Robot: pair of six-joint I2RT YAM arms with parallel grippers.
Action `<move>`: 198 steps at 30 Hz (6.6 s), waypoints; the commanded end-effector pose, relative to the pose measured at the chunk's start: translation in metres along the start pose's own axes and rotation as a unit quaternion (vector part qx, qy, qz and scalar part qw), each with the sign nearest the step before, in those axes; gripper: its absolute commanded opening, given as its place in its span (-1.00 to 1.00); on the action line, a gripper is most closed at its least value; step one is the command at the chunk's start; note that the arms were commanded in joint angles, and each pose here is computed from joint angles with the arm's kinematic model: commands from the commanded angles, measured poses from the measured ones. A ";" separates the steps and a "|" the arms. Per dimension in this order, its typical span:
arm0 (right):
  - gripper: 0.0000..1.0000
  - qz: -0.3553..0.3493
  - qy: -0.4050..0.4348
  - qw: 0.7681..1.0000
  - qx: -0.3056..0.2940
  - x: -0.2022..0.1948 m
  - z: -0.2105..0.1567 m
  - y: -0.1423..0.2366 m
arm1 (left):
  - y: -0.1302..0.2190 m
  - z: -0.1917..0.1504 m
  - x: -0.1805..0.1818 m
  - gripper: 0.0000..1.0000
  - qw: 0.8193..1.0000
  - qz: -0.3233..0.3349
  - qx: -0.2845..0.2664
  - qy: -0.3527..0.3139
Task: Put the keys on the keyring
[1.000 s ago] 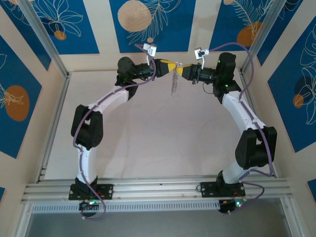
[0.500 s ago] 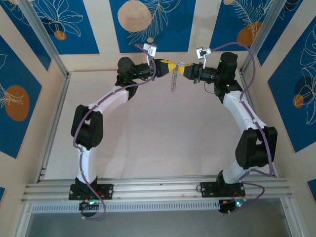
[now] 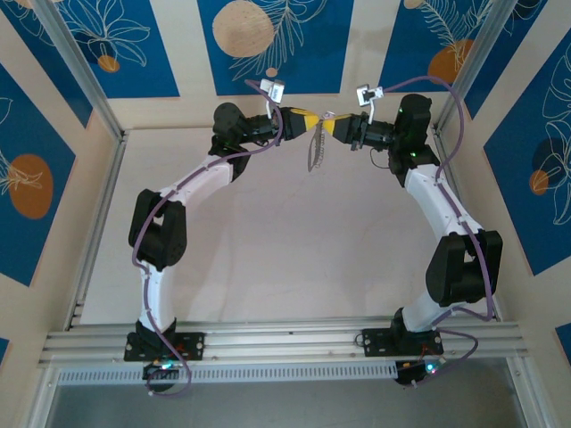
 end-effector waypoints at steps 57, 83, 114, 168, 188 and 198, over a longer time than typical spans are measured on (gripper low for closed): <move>-1.00 -0.061 -0.096 0.992 0.056 -0.071 -0.027 -0.017 | 0.103 -0.013 -0.017 -0.05 0.986 0.131 -0.097 -0.048; -1.00 -0.025 -0.209 0.966 0.151 -0.124 -0.147 -0.106 | 0.124 -0.022 0.003 -0.03 0.983 0.149 -0.107 -0.019; -0.22 -0.033 -0.274 0.931 0.236 -0.003 -0.255 -0.094 | 0.136 -0.060 -0.003 -0.02 0.980 0.182 -0.073 0.023; 0.98 -0.558 0.043 0.824 0.087 -0.079 -0.207 0.137 | 0.354 -0.208 0.045 0.99 0.688 0.695 -0.094 -0.188; 0.98 -0.494 0.057 0.864 0.076 -0.089 -0.251 0.126 | 0.356 -0.198 0.068 0.99 0.704 0.695 -0.054 -0.134; 0.98 -0.511 0.070 0.853 0.082 -0.088 -0.251 0.124 | 0.356 -0.198 0.067 0.99 0.704 0.695 -0.055 -0.134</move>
Point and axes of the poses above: each hand's point on the last joint's axis, 136 mm out from that joint toward the fingers, its own y axis back along the fingers, its own x axis along the line the jaws close on, z = x × y, the point moved 6 cm from there along y, back along the fingers, and after that the axes turned 11 degrees about y, right-handed, at the moved point
